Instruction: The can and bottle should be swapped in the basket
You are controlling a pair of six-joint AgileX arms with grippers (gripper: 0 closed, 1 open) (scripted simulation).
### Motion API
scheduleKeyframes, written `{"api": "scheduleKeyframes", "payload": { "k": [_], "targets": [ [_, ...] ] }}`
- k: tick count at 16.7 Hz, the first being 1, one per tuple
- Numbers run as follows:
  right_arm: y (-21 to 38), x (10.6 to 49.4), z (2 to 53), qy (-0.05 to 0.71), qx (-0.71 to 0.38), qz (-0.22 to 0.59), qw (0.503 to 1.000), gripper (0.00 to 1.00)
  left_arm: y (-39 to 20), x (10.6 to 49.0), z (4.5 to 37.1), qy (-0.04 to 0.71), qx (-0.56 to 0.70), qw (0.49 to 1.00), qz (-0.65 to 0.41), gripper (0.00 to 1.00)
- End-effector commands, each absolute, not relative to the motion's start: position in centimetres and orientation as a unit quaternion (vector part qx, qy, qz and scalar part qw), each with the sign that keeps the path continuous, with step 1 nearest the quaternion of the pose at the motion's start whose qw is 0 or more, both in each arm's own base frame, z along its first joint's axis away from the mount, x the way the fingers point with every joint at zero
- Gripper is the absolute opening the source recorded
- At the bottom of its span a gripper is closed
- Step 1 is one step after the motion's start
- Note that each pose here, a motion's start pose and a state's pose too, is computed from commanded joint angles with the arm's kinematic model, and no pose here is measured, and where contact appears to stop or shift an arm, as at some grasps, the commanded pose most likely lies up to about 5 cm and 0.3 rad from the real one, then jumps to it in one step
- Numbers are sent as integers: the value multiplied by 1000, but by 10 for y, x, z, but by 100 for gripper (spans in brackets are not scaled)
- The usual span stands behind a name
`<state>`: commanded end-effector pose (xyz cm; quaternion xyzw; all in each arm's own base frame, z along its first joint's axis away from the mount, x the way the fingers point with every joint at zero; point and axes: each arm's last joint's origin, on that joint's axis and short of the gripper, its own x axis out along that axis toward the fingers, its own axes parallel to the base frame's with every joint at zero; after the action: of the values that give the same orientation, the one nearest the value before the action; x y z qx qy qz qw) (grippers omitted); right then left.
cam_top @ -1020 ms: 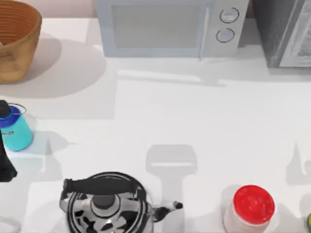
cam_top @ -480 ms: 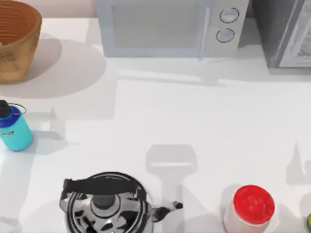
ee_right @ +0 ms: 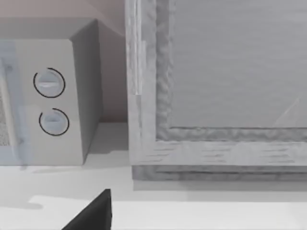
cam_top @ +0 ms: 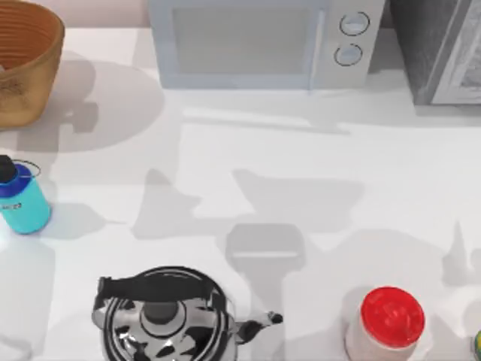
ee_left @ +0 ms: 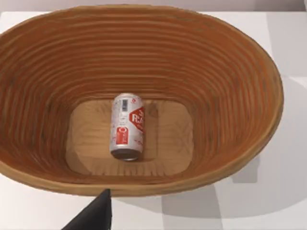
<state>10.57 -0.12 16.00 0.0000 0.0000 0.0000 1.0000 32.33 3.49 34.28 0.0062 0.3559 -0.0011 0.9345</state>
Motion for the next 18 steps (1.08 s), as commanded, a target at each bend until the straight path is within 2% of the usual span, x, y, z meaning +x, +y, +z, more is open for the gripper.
{"api": "scheduleKeyframes", "payload": {
  "k": [4, 8, 13, 18],
  "targets": [
    [-1, 106, 160, 0, 0, 0, 1000, 100, 59, 412, 308, 456, 1, 890, -6, 100],
    [-1, 106, 160, 0, 0, 0, 1000, 100, 83, 472, 252, 532, -7, 846, -14, 100],
    [-1, 106, 160, 0, 0, 0, 1000, 100, 101, 506, 196, 584, -13, 811, -22, 100],
    [-1, 106, 160, 0, 0, 0, 1000, 100, 104, 510, 186, 592, -14, 806, -23, 100]
  ]
}}
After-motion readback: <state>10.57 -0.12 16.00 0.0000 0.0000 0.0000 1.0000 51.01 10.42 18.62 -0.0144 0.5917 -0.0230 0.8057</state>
